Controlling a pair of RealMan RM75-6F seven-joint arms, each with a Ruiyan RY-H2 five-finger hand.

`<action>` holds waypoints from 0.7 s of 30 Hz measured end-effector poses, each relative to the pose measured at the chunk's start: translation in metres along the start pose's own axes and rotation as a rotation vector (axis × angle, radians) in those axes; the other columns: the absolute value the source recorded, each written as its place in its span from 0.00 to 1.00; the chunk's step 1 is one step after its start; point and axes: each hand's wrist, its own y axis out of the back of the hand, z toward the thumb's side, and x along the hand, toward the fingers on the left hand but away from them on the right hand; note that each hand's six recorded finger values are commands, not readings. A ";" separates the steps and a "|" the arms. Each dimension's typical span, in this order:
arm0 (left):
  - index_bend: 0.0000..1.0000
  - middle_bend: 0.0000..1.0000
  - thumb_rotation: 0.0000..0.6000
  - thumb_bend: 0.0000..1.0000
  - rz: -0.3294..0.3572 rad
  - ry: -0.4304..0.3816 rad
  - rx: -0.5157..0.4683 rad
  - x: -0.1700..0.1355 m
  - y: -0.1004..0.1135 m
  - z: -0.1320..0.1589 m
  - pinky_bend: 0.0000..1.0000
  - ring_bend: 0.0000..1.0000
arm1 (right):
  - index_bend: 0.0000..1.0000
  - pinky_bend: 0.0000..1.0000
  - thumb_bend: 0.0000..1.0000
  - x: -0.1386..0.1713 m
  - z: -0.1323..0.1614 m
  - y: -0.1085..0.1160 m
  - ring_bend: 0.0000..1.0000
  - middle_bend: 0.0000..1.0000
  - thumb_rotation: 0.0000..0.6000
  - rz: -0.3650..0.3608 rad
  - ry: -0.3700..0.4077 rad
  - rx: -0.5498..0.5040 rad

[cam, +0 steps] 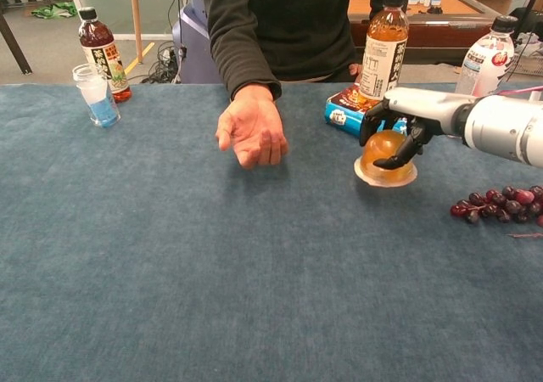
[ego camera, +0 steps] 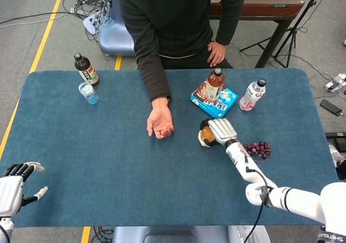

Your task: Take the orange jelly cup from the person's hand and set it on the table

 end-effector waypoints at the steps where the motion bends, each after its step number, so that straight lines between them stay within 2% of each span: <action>1: 0.40 0.34 1.00 0.17 -0.001 0.002 0.001 0.000 0.000 -0.001 0.22 0.29 | 0.51 0.55 0.44 -0.001 0.000 -0.002 0.23 0.33 1.00 0.004 -0.001 0.000; 5: 0.40 0.34 1.00 0.17 -0.005 0.003 0.002 -0.001 -0.001 -0.001 0.22 0.29 | 0.33 0.46 0.42 0.000 -0.003 -0.003 0.15 0.24 1.00 0.013 -0.006 0.004; 8: 0.40 0.34 1.00 0.17 -0.006 0.004 0.001 -0.001 -0.002 -0.002 0.22 0.29 | 0.22 0.40 0.41 0.002 -0.004 -0.001 0.11 0.19 1.00 0.011 -0.005 0.013; 15: 0.40 0.34 1.00 0.17 -0.001 0.007 0.004 0.001 -0.001 -0.003 0.22 0.29 | 0.19 0.37 0.41 0.018 -0.001 0.018 0.10 0.18 1.00 -0.040 0.018 0.019; 21: 0.40 0.34 1.00 0.17 -0.002 0.008 0.004 0.003 -0.001 -0.004 0.22 0.29 | 0.19 0.37 0.41 0.055 -0.007 0.046 0.10 0.19 1.00 -0.115 0.019 0.015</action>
